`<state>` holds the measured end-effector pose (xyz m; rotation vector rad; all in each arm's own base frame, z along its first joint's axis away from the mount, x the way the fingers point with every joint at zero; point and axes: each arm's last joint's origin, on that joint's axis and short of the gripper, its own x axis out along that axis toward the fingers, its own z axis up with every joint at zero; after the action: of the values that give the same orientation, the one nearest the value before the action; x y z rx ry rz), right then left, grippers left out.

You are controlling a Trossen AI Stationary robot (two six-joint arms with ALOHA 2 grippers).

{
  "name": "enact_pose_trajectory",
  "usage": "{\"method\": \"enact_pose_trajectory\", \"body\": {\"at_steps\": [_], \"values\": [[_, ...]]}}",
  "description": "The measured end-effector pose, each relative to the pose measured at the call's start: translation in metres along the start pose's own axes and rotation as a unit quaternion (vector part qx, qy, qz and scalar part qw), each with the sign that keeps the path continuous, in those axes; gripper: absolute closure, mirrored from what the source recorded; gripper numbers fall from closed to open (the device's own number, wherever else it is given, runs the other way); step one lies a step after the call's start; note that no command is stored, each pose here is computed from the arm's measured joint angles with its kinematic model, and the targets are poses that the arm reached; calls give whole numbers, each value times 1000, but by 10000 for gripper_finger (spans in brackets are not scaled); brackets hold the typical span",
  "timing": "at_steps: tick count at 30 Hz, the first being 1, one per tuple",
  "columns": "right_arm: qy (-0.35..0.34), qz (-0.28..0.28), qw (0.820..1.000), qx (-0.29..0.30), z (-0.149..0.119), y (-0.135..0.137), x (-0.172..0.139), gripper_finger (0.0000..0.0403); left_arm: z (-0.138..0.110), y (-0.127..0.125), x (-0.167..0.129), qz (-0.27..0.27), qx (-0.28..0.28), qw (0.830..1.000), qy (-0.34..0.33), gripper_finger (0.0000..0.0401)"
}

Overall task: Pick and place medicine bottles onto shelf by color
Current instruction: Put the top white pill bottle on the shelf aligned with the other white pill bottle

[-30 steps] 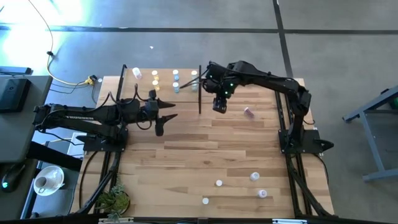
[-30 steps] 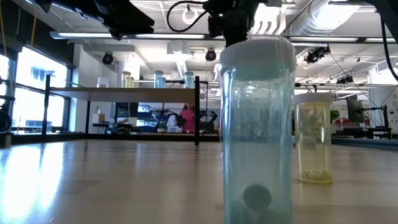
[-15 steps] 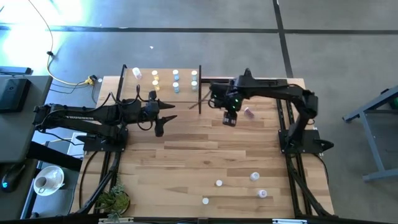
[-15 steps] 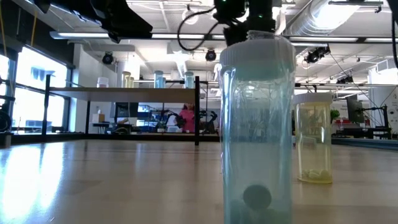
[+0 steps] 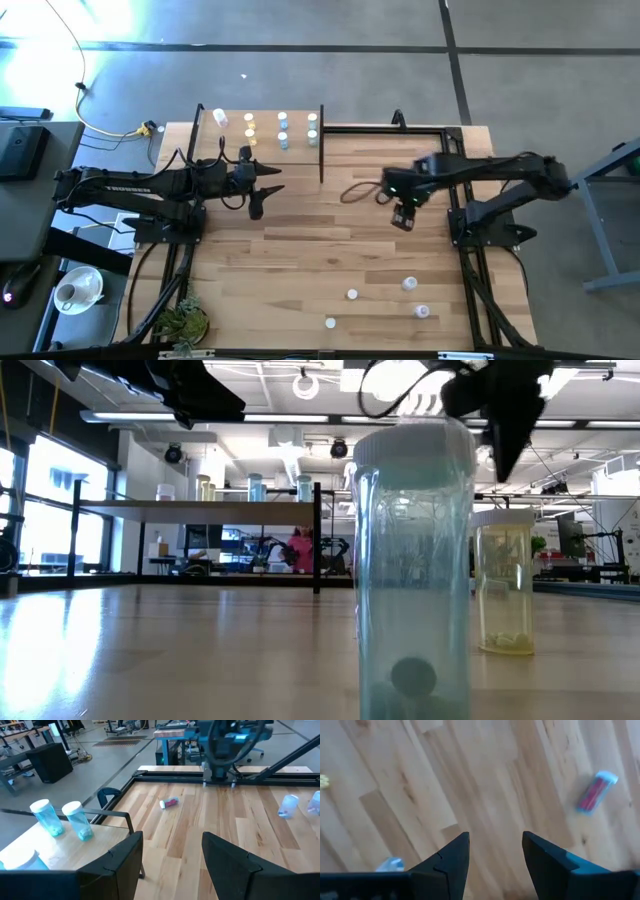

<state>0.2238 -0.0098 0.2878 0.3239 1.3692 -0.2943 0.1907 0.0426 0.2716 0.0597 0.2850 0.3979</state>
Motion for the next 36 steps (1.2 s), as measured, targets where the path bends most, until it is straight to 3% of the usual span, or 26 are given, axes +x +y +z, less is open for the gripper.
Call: {"method": "enact_pose_trajectory", "body": {"at_steps": [11, 20, 26, 32, 36], "values": [[-38, 52, 993, 99, -69, 18, -19, 229, -1, 0, 0, 0, 1, 1000, 4, 206], [-11, 73, 980, 186, -98, 25, -13, 229, -4, 0, 0, -1, 3, 1000, 22, 206], [-9, 86, 979, 184, -108, 38, -14, 229, -4, 0, 0, -1, 3, 1000, 22, 206], [-64, 88, 983, 151, -120, 53, -17, 229, -4, 0, 0, -1, 4, 1000, 22, 206], [-79, 97, 979, 158, -128, 60, -18, 229, -4, 0, 0, -1, 4, 1000, 22, 206]]}}
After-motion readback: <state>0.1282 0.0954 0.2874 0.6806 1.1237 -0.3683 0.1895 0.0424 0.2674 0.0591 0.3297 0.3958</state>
